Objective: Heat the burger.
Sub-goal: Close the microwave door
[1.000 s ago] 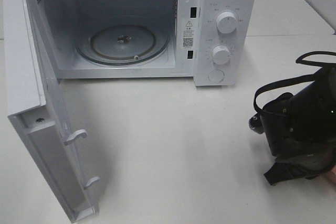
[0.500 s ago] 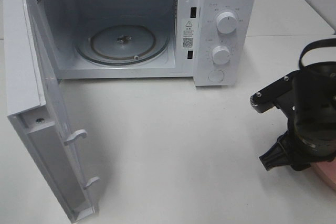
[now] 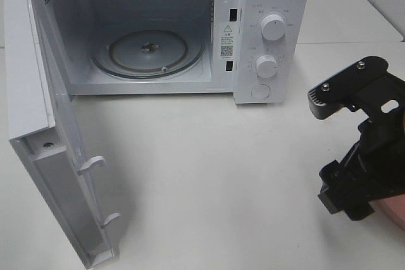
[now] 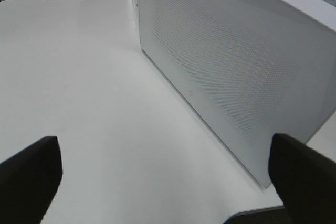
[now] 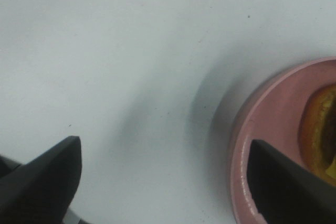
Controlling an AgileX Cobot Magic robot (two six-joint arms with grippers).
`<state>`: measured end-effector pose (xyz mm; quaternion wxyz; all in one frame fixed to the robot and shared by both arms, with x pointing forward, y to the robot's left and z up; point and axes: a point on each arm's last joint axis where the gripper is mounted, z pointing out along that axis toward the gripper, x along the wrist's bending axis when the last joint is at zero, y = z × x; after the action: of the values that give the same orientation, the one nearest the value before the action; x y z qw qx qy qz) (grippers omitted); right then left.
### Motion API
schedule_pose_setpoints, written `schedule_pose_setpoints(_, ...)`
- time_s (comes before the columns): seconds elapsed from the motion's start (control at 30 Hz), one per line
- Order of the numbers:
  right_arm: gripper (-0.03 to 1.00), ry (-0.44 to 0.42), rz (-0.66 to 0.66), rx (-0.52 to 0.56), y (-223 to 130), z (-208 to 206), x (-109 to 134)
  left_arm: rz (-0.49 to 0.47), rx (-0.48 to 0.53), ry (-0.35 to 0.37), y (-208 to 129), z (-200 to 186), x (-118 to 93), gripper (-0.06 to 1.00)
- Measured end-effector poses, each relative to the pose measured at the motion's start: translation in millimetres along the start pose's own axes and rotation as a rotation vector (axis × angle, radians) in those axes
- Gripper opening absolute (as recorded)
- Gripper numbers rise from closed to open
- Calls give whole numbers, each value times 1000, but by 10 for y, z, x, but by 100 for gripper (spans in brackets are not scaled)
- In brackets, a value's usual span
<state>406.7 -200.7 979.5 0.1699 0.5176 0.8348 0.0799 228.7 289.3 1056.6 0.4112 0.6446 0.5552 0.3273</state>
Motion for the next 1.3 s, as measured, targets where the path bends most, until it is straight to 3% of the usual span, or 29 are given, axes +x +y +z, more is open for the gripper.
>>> schedule_pose_setpoints(0.2,84,85,-56,-28,-193,-346,-45,0,0,0,0,0,0,99)
schedule_pose_setpoints(0.63,81,135,-37,-165,-629,-872,-217,0,0,0,0,0,0,99)
schedule_pose_setpoints(0.97,79,150,-14,-316,-924,-1118,-328,0,0,0,0,0,0,99)
schedule_pose_setpoints(1.3,77,122,118,-472,-1293,-1212,-402,0,0,0,0,0,0,99)
